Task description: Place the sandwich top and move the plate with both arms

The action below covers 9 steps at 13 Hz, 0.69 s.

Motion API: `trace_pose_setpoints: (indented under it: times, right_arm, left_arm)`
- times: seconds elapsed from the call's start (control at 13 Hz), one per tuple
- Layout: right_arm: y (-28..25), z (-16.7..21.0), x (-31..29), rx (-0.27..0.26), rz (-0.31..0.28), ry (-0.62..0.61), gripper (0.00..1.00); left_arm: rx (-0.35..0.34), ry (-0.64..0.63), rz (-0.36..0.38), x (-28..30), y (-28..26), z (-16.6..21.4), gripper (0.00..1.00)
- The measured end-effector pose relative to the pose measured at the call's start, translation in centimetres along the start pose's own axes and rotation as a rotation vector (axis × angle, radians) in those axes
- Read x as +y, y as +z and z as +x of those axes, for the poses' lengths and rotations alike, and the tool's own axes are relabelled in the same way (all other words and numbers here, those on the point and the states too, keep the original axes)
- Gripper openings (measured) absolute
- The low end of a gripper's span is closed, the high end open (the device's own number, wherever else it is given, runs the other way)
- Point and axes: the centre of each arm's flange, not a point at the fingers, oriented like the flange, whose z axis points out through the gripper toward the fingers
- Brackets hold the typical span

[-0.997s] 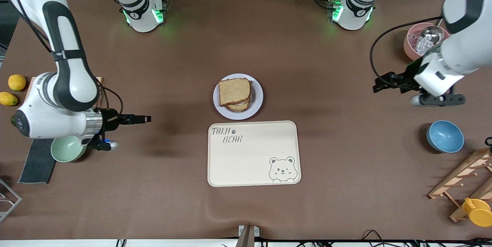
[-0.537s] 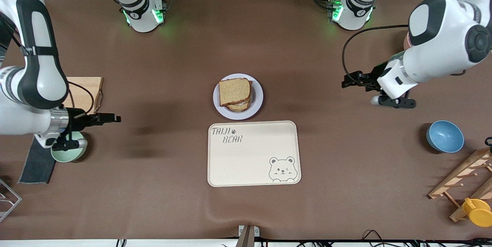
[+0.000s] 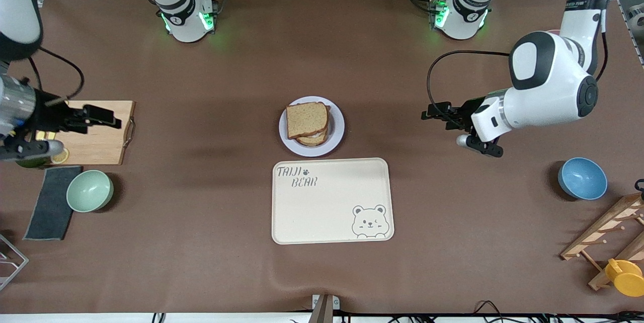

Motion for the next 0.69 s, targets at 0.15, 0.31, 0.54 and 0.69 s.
trace_pose_setpoints:
  times: [0.15,0.31,0.54,0.69]
  right_arm:
    - [-2.8,-1.8,-0.5,0.037,-0.053,-0.012,1.0]
    - [-4.9,-3.1,-0.9,0.066,-0.086,-0.018,1.0]
    - [-6.5,-3.5,-1.0,0.114,-0.112,-0.022,1.0]
    - [-7.1,-3.4,-1.0,0.143,-0.127,-0.013,1.0]
  left_arm:
    - [0.022,-0.012,-0.087,0.7,1.9,0.2,1.0]
    - [0.024,-0.045,-0.163,1.1,3.8,0.1,1.0]
    - [0.026,-0.085,-0.261,0.5,5.9,0.0,1.0]
    - [0.034,-0.097,-0.304,-0.4,7.2,0.0,1.0]
